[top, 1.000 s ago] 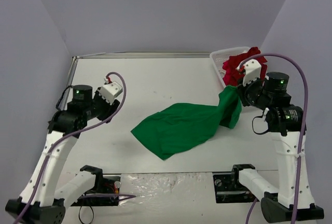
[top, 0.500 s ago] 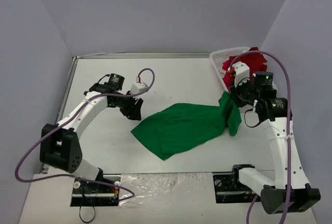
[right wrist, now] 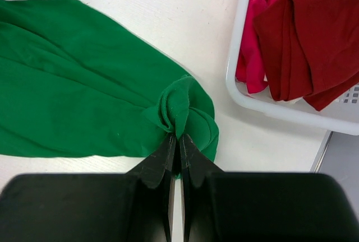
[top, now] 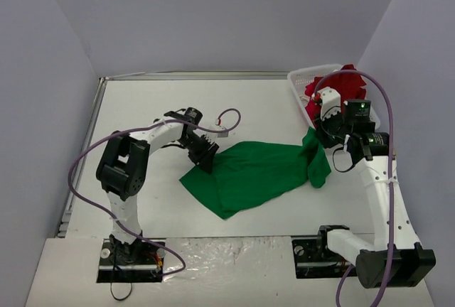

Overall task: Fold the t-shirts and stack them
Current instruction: Flatten out the tshirt

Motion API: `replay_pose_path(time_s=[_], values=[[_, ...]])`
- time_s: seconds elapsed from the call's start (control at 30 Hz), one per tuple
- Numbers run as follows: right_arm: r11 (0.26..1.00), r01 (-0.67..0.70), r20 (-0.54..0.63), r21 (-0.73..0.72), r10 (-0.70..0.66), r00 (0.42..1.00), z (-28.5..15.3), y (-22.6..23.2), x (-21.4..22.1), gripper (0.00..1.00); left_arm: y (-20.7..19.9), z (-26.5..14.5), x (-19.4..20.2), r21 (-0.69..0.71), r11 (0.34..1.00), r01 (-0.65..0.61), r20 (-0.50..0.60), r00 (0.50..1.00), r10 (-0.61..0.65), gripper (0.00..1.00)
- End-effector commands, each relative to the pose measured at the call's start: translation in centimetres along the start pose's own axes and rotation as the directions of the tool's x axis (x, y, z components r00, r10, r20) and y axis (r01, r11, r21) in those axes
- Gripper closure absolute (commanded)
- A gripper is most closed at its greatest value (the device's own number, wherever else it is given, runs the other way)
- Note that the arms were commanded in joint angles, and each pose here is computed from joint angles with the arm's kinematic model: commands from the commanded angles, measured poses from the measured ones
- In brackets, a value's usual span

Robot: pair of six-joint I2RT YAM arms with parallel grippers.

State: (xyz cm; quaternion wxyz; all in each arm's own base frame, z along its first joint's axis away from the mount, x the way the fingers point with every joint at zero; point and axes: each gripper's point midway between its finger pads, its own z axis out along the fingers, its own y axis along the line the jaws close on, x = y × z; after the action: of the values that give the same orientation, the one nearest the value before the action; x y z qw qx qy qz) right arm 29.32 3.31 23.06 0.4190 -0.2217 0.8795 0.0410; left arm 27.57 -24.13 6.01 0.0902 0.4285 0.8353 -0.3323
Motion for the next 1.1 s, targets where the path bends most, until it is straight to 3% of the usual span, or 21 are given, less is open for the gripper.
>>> replay_pose_path(time_s=[0.0, 0.87, 1.07], values=[[1.000, -0.011, 0.017, 0.002, 0.011, 1.000, 0.5, -0.3, -0.3, 1.00, -0.5, 0.0, -1.8, 0.028, 0.998, -0.050, 0.031, 0.998, 0.050, 0.68], [1.000, -0.014, -0.029, -0.017, 0.013, 0.999, 2.2, -0.1, 1.5, 1.00, -0.2, 3.9, -0.8, 0.083, 0.995, -0.048, -0.063, 0.997, 0.053, 0.72], [1.000, -0.012, -0.032, -0.013, 0.012, 0.999, 2.4, -0.2, 1.7, 1.00, -1.0, 3.2, -1.0, 0.093, 0.994, -0.060, -0.052, 0.997, 0.065, 0.95]])
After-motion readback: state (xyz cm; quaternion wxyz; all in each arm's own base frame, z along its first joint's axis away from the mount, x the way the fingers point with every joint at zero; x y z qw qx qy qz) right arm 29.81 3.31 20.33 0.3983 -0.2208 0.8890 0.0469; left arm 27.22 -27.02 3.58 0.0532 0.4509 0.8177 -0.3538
